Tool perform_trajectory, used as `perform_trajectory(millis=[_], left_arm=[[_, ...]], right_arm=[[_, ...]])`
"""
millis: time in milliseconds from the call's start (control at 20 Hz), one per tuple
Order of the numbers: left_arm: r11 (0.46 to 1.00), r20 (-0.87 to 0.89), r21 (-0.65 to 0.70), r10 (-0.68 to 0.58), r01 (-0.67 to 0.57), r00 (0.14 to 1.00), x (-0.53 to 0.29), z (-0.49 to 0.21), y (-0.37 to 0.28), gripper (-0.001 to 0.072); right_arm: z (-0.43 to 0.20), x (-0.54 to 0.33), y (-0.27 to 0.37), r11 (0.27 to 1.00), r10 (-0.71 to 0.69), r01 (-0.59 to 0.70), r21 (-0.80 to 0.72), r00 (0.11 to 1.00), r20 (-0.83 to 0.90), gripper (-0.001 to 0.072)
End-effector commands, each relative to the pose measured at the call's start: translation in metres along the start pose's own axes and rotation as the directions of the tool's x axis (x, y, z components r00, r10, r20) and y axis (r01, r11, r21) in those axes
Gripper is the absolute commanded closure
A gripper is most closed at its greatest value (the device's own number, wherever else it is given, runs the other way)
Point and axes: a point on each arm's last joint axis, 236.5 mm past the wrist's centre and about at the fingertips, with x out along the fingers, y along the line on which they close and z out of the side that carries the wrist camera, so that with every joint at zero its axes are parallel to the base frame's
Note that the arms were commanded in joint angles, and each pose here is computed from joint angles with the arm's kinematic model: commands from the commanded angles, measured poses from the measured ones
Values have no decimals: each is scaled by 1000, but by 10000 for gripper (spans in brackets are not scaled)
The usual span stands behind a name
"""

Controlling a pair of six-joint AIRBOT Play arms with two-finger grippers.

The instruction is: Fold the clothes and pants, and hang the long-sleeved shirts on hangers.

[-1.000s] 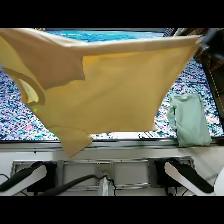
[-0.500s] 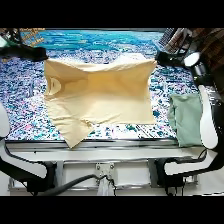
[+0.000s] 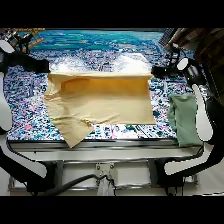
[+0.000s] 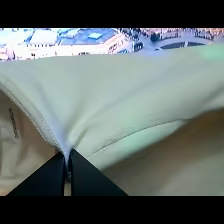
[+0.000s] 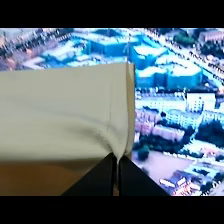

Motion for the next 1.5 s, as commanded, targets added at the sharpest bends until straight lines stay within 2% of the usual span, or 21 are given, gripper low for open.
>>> perform_trajectory(millis=[0, 200, 500, 750, 800, 850, 900, 950, 1000, 1050, 1150, 1200, 1250, 1350, 1450], left_arm=[[1000, -92, -16, -17, 15, 996, -19, -26, -2, 708], [999, -170, -22, -39, 35, 985, -25, -49, -13, 708], [996, -230, -85, 2, -22, 973, 2, -103, 4, 708], [992, -232, -108, 34, -61, 972, 14, -120, 26, 705], [991, -221, -115, 36, -63, 975, 13, -118, 29, 703], [991, -218, -120, 35, -62, 975, 12, -118, 30, 647], [990, -216, -127, 33, -61, 976, 12, -117, 30, 454], [987, -222, -146, 26, -60, 975, 11, -119, 30, 372], [987, -236, -152, 19, -56, 972, 8, -123, 28, 351], [987, -249, -154, 14, -54, 968, 3, -126, 26, 353], [985, -212, -157, 31, -65, 977, -15, -121, 22, 396], [985, -169, -153, 52, -78, 984, -28, -115, 22, 505], [984, -133, -149, 78, -98, 988, -42, -113, 23, 555], [970, -16, -189, 151, -151, 988, -63, -115, 26, 557], [952, 134, -271, 185, -144, 974, -72, -118, 23, 552]], right_arm=[[-31, -4, -10, 999, -45, 42, -26, 991, -129, 684], [-70, -4, -9, 999, -33, 36, 4, 964, -264, 684], [-108, 1, -4, 999, 1, 13, 40, 947, -323, 684], [-118, -1, 2, 998, 26, -8, 56, 939, -344, 684], [-120, -2, 4, 998, 37, -18, 57, 934, -354, 629], [-123, -4, 10, 998, 63, -48, 50, 928, -368, 329], [-127, -6, 16, 996, 89, -70, 62, 920, -382, 151], [-130, -9, 24, 992, 120, -94, 84, 911, -395, 204], [-133, -12, 31, 988, 148, -115, 106, 910, -387, 269], [-136, -14, 32, 987, 148, -114, 113, 918, -368, 282], [-157, -20, 19, 992, 96, -61, 109, 931, -351, 282], [-176, -24, 13, 994, 67, -31, 105, 930, -362, 282], [-197, -29, 7, 994, 52, -12, 108, 925, -376, 282], [-231, -41, 2, 989, 53, 1, 148, 932, -359, 282], [-245, -50, -6, 979, 41, 18, 203, 959, -280, 283]])
